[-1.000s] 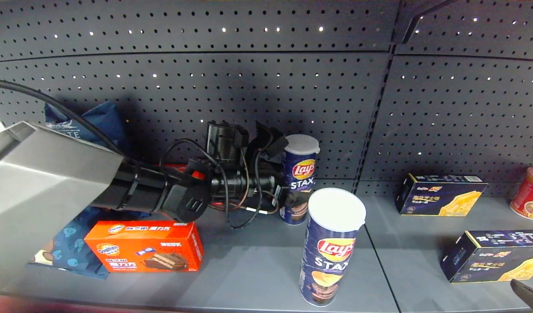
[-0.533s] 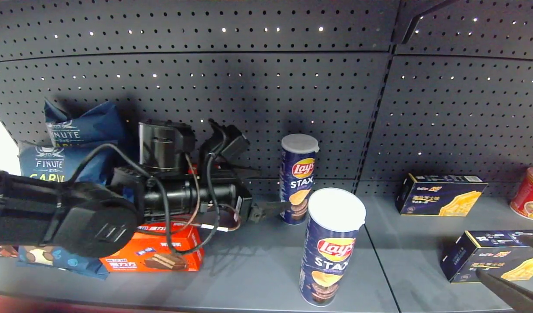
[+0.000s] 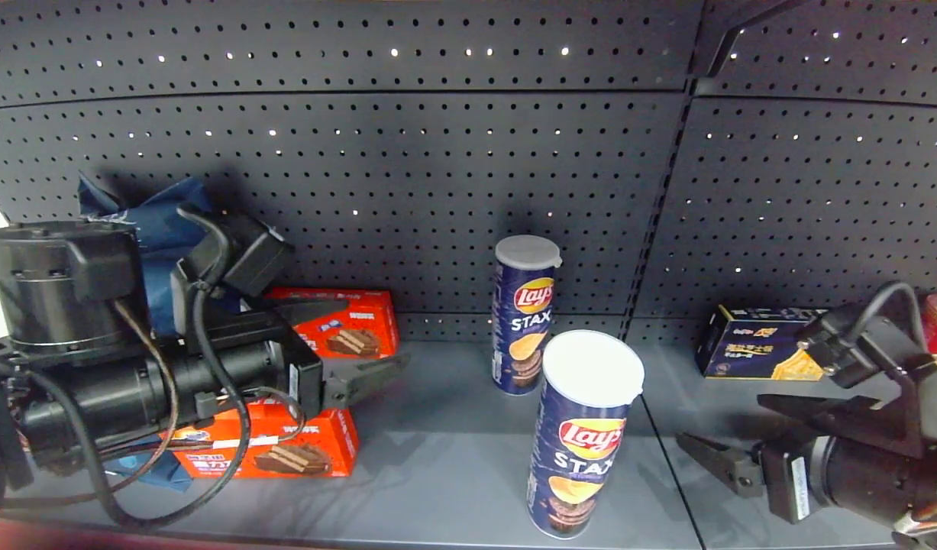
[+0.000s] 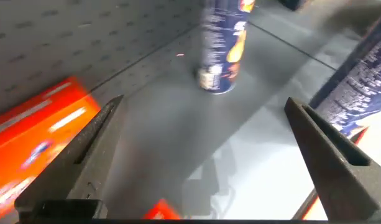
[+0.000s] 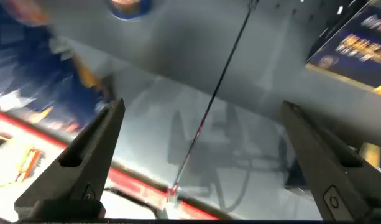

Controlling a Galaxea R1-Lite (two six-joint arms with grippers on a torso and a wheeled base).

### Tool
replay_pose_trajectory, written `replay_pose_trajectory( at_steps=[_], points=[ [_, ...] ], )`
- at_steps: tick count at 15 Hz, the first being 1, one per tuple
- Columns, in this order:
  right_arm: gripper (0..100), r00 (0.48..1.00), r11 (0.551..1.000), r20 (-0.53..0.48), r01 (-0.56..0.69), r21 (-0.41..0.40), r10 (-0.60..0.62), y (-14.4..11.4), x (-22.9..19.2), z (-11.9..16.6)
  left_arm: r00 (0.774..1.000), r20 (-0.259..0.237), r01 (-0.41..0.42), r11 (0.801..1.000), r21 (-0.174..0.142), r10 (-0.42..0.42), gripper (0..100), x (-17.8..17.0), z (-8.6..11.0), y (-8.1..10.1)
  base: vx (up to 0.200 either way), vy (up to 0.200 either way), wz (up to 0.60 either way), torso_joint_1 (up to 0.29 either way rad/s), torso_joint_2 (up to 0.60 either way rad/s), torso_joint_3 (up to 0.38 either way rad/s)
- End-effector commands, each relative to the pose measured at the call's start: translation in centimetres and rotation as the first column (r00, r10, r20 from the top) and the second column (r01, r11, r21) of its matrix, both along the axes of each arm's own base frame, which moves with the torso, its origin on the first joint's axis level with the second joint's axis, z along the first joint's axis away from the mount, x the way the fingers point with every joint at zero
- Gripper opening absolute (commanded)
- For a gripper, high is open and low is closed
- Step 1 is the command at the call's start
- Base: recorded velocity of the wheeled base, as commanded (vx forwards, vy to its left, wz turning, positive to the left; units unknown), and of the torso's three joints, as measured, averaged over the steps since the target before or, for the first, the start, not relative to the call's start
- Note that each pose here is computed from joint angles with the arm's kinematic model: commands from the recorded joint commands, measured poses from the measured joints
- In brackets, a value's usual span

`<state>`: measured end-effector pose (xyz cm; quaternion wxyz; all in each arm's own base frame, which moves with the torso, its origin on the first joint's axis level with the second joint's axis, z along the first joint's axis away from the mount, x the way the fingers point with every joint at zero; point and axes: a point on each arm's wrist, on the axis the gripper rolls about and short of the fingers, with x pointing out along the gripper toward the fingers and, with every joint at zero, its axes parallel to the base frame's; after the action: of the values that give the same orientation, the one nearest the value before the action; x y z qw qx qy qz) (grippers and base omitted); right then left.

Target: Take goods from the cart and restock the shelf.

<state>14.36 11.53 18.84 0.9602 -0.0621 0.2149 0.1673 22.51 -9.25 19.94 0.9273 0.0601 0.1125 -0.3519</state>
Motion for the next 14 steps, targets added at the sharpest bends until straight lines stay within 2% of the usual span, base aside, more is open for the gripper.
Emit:
replay_pose_trajectory(
  at_steps=[1, 6, 10, 14],
  points=[
    [100, 0.998, 0.998, -0.062, 0.026, -0.051, -0.029, 1.2, 2.0, -1.5, 0.999, 0.033, -0.028, 1.000, -0.009, 0.029, 100, -1.2, 0.6, 1.1, 0.000, 0.000, 0.00, 0.000, 0.00, 0.000],
    [100, 0.995, 0.994, -0.078, 0.052, -0.097, -0.060, 2.7, 3.7, -2.1, 0.992, 0.048, -0.113, 0.994, -0.008, 0.114, 100, -1.0, 1.0, 2.4, 0.000, 0.000, 0.00, 0.000, 0.00, 0.000],
    [100, 0.996, 0.993, -0.081, 0.040, -0.112, -0.049, 2.9, 3.1, -2.4, 0.993, 0.043, -0.113, 0.994, -0.006, 0.114, 100, -1.0, 0.9, 2.4, 0.000, 0.000, 0.00, 0.000, 0.00, 0.000],
    [100, 0.996, 0.992, -0.089, -0.037, -0.117, 0.026, 3.9, 1.7, -2.7, 0.993, 0.040, -0.113, 0.994, -0.005, 0.114, 100, -1.0, 0.8, 2.5, 0.000, 0.000, 0.00, 0.000, 0.00, 0.000]
  ],
)
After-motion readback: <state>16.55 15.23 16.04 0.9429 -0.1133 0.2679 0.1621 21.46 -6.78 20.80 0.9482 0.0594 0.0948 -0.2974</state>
